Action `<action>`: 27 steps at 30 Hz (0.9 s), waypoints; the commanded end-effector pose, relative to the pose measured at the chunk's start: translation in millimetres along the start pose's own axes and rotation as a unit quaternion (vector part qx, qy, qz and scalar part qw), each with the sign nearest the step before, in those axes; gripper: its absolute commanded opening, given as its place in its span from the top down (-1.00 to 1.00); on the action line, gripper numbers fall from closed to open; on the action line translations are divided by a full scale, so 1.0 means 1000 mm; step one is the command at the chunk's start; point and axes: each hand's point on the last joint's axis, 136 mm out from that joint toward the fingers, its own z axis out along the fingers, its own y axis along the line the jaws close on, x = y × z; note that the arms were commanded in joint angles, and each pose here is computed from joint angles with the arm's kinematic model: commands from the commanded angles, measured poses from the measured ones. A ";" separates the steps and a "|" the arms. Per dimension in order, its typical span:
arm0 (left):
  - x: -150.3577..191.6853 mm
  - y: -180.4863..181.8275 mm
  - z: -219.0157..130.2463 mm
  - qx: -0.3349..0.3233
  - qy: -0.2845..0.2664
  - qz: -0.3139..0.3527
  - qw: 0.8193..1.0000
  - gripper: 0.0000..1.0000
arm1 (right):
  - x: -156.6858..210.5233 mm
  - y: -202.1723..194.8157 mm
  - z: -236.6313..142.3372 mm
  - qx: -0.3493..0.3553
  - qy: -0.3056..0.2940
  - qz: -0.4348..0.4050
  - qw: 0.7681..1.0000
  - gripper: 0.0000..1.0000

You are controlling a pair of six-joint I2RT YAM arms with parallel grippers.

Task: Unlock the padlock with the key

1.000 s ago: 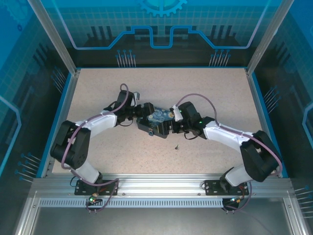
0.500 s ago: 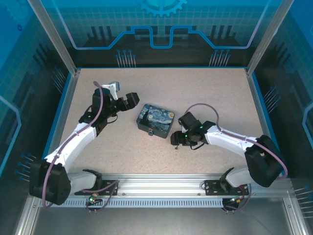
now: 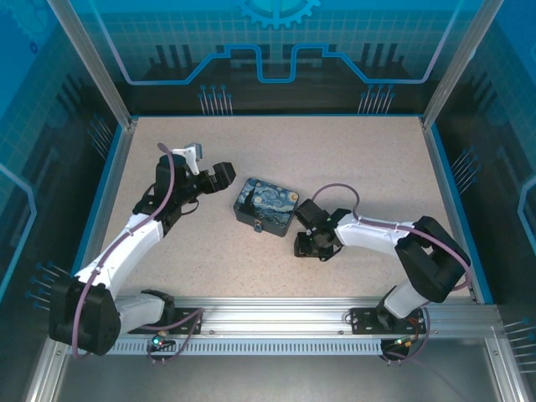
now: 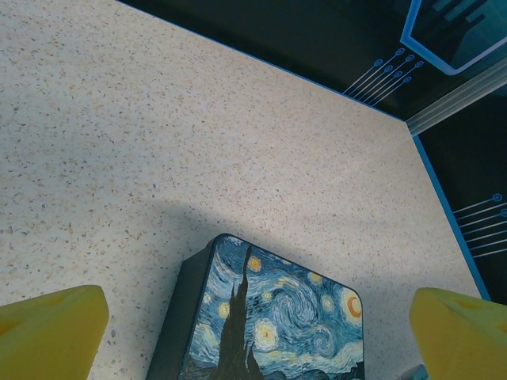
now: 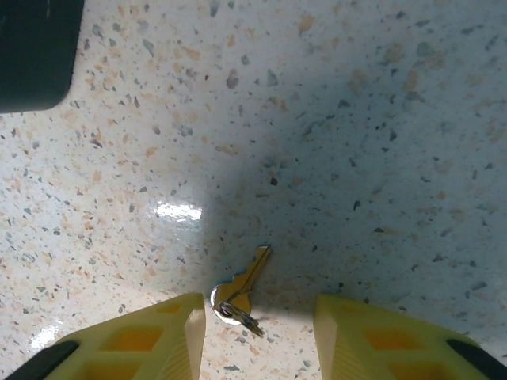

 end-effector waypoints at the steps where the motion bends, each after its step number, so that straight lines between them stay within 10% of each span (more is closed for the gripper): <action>1: -0.001 0.001 -0.006 0.002 -0.005 0.006 1.000 -0.98 | -0.002 0.006 0.004 0.006 0.002 0.001 1.000 0.24; 19: -0.001 0.003 -0.014 -0.008 -0.005 0.013 1.000 -0.98 | 0.001 0.002 0.012 0.013 0.001 -0.020 1.000 0.98; 27: 0.001 -0.012 -0.028 0.028 -0.005 0.030 0.999 -0.98 | -0.027 0.015 -0.020 -0.060 -0.080 -0.070 0.992 1.00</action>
